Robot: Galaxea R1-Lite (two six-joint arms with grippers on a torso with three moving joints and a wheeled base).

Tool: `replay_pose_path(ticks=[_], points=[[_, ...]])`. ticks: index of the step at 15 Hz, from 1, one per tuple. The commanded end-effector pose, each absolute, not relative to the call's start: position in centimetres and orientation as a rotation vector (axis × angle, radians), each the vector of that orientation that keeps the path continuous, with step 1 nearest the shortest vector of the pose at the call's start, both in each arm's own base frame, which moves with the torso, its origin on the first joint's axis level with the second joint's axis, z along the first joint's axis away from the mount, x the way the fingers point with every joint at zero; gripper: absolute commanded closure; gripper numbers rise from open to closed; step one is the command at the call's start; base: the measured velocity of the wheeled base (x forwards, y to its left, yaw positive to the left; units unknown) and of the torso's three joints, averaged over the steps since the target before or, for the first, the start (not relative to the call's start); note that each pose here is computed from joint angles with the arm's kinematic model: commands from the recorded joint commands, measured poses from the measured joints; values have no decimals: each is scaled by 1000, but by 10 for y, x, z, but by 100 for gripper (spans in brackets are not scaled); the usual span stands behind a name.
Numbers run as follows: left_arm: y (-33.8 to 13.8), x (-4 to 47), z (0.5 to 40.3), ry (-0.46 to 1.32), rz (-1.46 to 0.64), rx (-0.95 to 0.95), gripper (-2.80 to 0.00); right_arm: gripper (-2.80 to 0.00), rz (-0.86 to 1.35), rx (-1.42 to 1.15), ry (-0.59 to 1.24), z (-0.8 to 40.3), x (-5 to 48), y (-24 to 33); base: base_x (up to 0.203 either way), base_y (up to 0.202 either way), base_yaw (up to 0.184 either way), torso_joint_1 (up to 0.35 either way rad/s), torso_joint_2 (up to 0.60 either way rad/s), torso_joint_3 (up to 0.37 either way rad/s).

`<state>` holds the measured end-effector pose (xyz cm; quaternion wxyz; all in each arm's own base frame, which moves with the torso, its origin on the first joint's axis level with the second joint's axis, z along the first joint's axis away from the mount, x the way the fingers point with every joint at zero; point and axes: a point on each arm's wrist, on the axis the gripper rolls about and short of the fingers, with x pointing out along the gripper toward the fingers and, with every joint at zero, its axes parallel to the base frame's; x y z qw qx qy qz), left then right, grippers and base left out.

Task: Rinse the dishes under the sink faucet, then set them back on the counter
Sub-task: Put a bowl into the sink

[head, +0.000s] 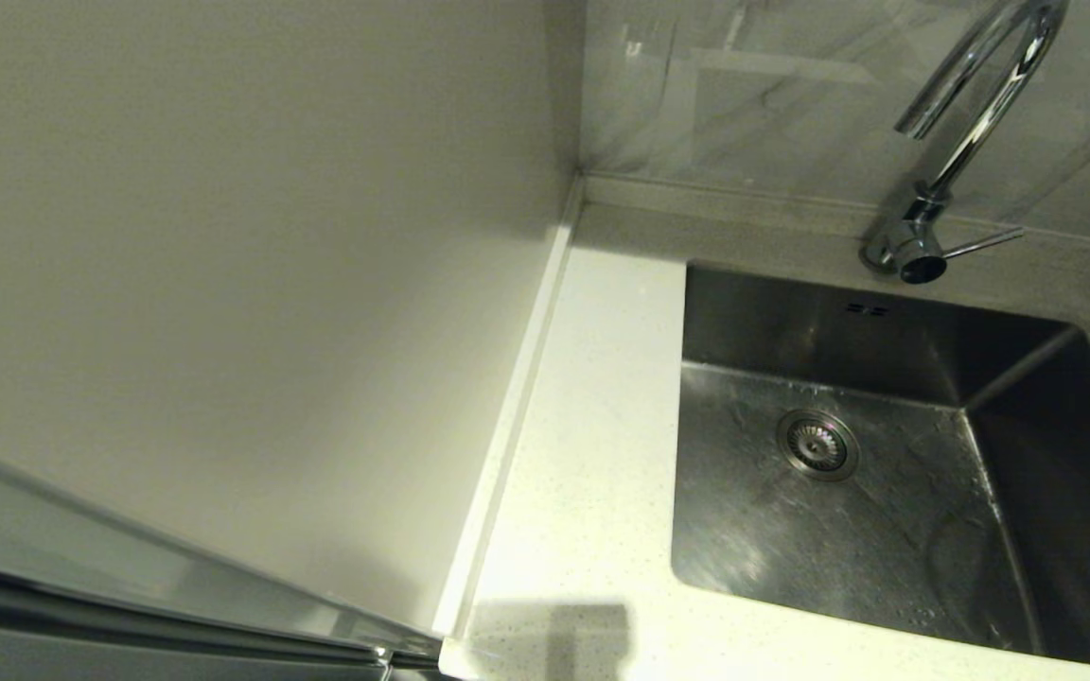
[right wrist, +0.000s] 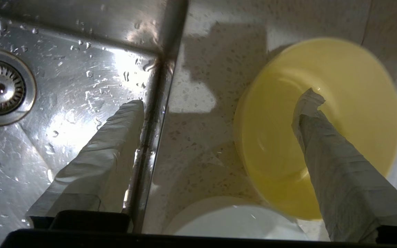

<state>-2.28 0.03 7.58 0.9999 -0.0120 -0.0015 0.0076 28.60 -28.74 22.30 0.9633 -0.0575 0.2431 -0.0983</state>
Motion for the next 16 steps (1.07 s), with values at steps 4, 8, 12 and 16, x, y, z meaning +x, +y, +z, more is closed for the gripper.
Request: replay_pose_path(ticks=[4,8,12,16], points=[[0,-23,76,-6,14,-25,0,-280,-216,-42,528,209,298,-299,0,0,0,0,0,0],[0,-23,76,-6,15,-25,0,-280,-219,-44,525,210,298,-299,0,0,0,0,0,0],[0,-23,76,-6,15,-25,0,0,-229,-22,510,215,297,-298,0,0,0,0,0,0],[0,-23,76,-6,15,-25,0,0,-227,-19,507,216,296,-297,0,0,0,0,0,0]])
